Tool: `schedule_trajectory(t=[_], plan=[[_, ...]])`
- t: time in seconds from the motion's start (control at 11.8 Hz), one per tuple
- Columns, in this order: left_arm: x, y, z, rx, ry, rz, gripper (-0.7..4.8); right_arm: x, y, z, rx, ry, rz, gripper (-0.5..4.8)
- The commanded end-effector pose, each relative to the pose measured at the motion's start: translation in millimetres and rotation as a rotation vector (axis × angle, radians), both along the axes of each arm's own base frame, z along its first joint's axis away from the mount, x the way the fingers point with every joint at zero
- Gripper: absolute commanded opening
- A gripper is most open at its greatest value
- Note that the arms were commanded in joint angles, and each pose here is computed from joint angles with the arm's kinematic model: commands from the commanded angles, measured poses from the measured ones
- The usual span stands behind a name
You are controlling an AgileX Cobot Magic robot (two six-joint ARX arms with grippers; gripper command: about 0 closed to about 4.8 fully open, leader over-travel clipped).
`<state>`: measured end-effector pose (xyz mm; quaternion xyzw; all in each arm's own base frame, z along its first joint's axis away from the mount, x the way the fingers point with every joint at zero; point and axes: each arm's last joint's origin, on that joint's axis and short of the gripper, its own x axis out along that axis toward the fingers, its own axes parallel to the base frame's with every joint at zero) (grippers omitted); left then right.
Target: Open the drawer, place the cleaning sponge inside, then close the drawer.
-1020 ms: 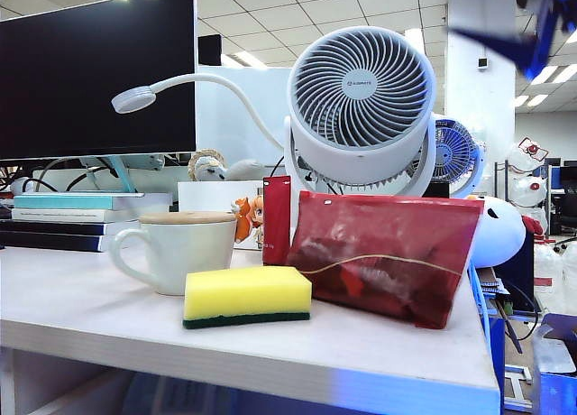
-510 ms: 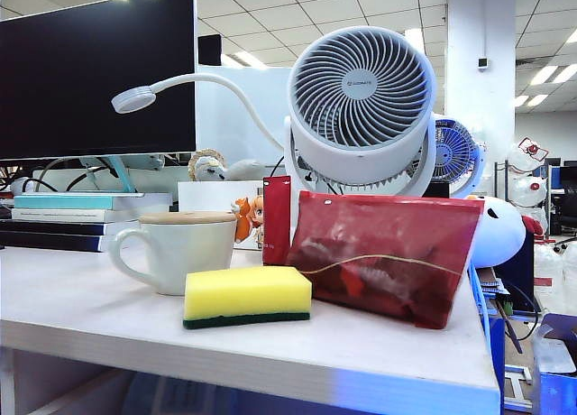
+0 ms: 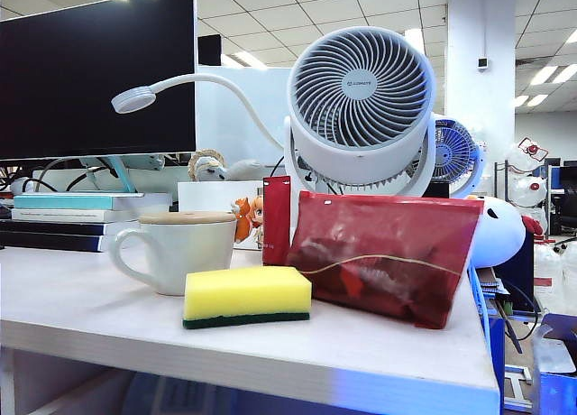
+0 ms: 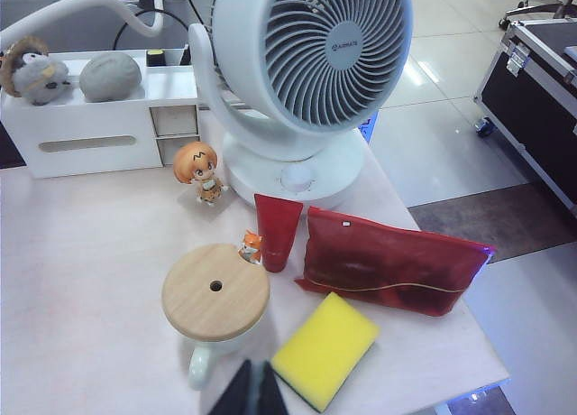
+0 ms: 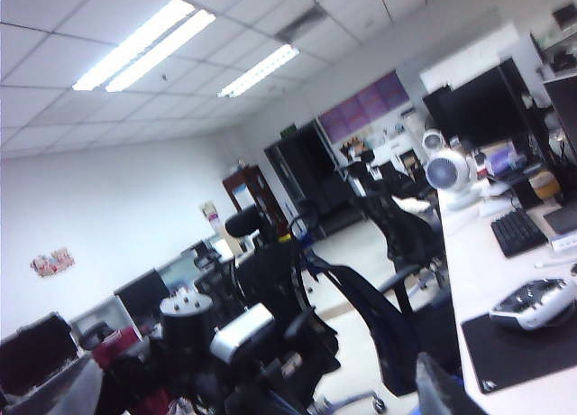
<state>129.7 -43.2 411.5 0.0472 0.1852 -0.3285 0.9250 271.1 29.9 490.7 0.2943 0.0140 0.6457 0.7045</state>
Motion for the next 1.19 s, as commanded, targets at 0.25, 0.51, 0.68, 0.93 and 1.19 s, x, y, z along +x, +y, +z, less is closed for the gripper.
schedule_trajectory(t=[0.25,0.51,0.68,0.93,1.19], plan=[[-1,0,2,-0.001,-0.016,-0.006,-0.03,0,0,1,0.021,0.108,0.036,4.79],[-1,0,2,-0.001,-0.016,-0.006,-0.03,0,0,-1,-0.044,0.059,0.034,4.79],[-1,0,2,-0.001,-0.016,-0.006,-0.03,3,0,-2,-0.058,0.052,0.021,3.82],[-1,0,2,-0.001,-0.016,-0.006,-0.03,13,0,-9,-0.072,0.084,-0.022,4.05],[-1,0,2,-0.001,-0.016,-0.006,-0.03,28,-1,-20,-0.052,0.123,-0.176,4.1]])
